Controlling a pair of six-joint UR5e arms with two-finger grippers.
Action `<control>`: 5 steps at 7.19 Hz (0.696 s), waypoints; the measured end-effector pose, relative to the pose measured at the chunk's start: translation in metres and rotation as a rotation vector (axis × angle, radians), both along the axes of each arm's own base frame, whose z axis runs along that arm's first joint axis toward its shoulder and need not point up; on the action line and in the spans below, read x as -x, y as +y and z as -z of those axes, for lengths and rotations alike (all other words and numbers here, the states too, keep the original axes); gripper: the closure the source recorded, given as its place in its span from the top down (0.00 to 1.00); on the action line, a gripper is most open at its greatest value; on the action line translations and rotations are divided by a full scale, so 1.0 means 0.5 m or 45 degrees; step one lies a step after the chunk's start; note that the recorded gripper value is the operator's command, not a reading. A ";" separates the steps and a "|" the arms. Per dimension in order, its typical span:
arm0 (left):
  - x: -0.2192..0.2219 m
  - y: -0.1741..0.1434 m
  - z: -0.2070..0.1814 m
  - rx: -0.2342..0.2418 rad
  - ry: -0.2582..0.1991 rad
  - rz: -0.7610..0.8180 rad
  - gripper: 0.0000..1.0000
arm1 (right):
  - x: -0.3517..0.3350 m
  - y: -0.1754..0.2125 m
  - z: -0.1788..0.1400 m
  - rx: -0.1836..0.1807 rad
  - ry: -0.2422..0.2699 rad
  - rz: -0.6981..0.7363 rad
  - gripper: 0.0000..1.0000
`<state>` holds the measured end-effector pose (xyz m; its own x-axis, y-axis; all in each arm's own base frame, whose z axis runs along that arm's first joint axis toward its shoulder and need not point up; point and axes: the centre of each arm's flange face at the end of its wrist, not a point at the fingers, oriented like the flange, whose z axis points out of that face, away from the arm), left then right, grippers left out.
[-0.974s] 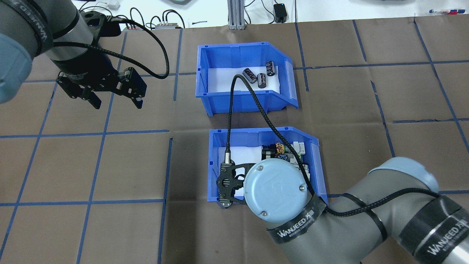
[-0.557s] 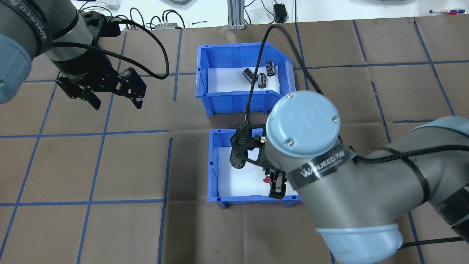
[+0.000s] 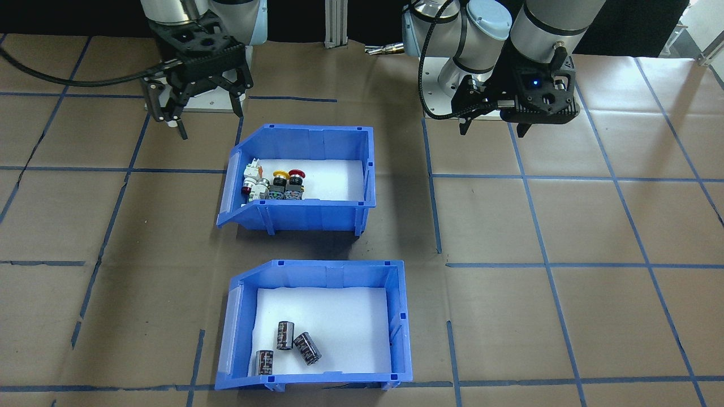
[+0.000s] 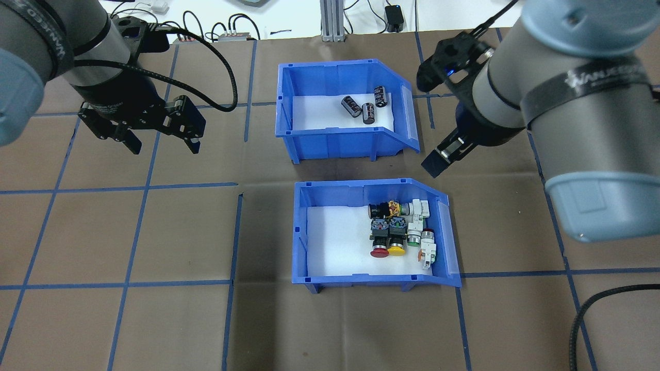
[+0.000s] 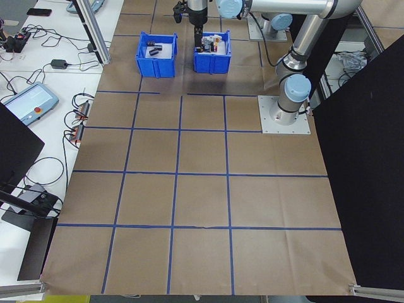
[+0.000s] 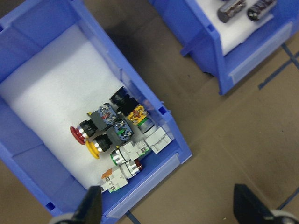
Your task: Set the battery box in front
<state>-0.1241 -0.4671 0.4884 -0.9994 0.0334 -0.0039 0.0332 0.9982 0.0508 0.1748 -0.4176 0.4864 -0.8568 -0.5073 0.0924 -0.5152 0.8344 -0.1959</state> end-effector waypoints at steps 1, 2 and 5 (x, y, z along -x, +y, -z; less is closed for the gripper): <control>0.000 0.000 0.000 -0.001 0.000 0.000 1.00 | 0.018 -0.031 -0.034 -0.022 -0.039 0.201 1.00; 0.000 0.000 0.001 -0.001 0.000 0.000 1.00 | 0.024 -0.073 -0.045 -0.078 -0.048 0.309 1.00; 0.000 0.000 0.001 -0.001 0.000 0.000 1.00 | 0.060 -0.186 -0.007 -0.279 -0.035 0.623 1.00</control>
<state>-0.1240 -0.4670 0.4881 -0.9994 0.0333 -0.0039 0.0331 0.9981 0.0519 0.1450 -0.5103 0.4898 -0.9986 -0.0527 0.0032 -0.0527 0.9986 0.0020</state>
